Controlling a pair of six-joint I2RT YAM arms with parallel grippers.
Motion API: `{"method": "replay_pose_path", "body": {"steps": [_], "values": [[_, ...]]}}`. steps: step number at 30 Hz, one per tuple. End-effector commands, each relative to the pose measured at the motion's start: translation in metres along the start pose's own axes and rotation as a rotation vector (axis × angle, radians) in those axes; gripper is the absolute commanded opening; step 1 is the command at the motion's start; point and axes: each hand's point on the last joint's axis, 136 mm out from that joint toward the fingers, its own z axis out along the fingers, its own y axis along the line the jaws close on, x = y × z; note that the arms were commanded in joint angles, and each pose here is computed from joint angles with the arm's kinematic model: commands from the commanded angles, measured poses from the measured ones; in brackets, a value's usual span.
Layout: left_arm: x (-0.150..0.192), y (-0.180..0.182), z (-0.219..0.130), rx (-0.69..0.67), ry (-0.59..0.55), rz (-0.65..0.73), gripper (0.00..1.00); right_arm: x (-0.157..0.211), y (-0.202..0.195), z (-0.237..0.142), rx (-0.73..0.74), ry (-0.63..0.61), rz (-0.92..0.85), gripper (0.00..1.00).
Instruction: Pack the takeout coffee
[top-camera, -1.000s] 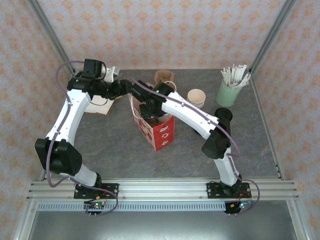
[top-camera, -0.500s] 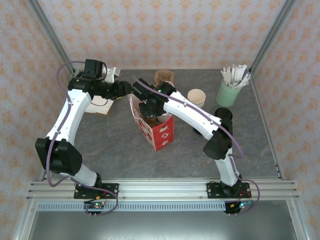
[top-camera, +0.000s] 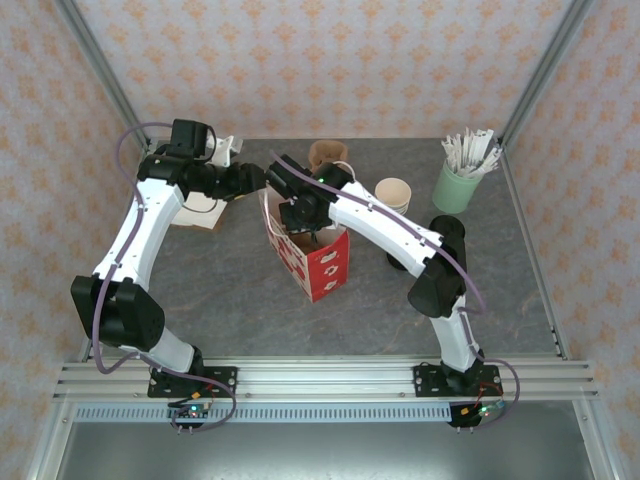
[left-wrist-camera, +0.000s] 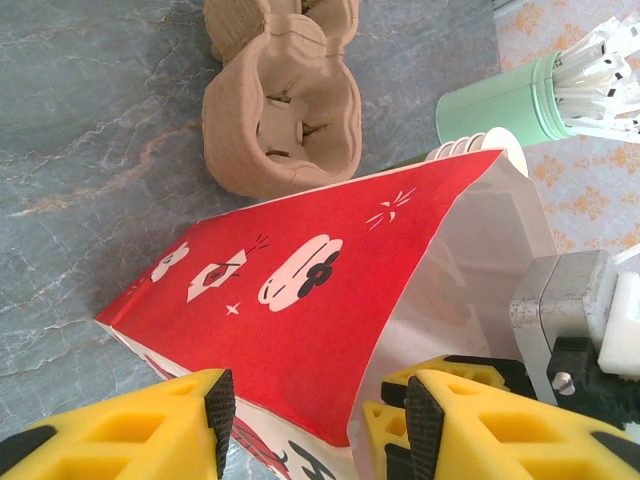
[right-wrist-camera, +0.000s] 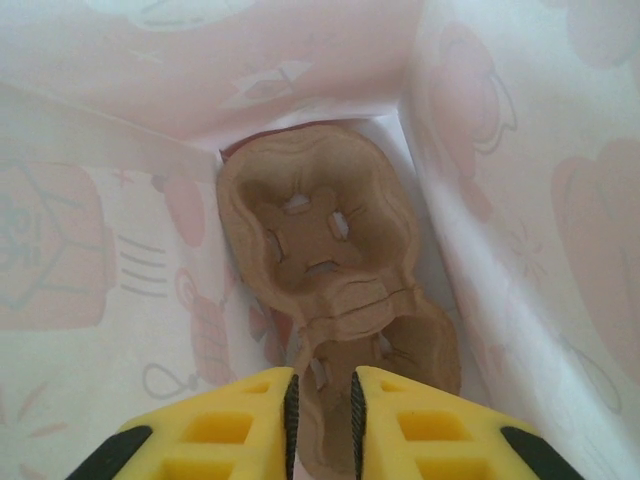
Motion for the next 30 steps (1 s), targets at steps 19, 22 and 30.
{"method": "replay_pose_path", "body": {"steps": [19,22,30], "values": [[0.006,0.0,-0.001,-0.017,0.005,0.025,0.5,-0.006,0.003,0.004,-0.034,-0.014,0.016,0.08],[0.006,0.0,0.0,-0.017,0.007,0.025,0.5,-0.002,0.004,0.014,-0.026,0.003,0.014,0.06],[0.006,0.0,0.001,-0.017,0.007,0.023,0.48,0.009,0.001,0.036,0.0,0.053,0.007,0.05]]}}
